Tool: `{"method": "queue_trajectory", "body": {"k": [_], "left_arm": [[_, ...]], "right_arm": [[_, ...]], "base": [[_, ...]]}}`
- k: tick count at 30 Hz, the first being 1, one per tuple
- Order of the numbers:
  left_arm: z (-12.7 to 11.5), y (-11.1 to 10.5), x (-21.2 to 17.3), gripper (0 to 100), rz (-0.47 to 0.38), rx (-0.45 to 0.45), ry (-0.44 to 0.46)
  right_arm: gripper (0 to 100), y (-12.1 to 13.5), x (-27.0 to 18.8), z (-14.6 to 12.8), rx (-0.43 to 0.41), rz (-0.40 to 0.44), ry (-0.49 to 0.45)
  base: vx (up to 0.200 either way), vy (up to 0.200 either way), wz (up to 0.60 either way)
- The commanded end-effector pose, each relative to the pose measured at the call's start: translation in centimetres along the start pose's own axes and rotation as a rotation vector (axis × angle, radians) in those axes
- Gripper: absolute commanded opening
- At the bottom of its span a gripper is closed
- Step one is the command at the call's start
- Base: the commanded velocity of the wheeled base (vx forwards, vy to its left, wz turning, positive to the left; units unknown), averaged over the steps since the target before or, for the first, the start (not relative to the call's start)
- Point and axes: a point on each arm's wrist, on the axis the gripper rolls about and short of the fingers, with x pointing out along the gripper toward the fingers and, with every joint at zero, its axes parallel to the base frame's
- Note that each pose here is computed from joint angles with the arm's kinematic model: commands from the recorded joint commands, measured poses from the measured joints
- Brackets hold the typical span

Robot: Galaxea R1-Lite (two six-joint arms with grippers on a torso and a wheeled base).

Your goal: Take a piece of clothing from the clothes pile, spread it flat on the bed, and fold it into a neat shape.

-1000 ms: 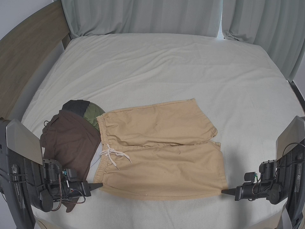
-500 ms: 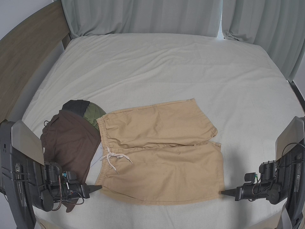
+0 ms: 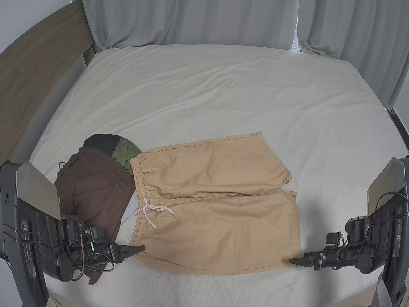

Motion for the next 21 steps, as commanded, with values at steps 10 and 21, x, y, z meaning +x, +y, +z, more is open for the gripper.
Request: {"method": "queue_trajectory", "body": {"k": [10, 21], "left_arm": [[-0.13, 0.23, 0.6, 0, -0.005, -0.001, 0.008], [-0.27, 0.35, 0.71, 0, -0.004, -0.002, 0.013]], "right_arm": [[100, -0.18, 0.27, -0.01, 0.001, 0.001, 0.001], [100, -0.23, 0.79, 0.31, -0.016, 0.031, -0.006]], "base": [[0.0, 0.0, 0.0], [0.0, 0.0, 0.0]]}}
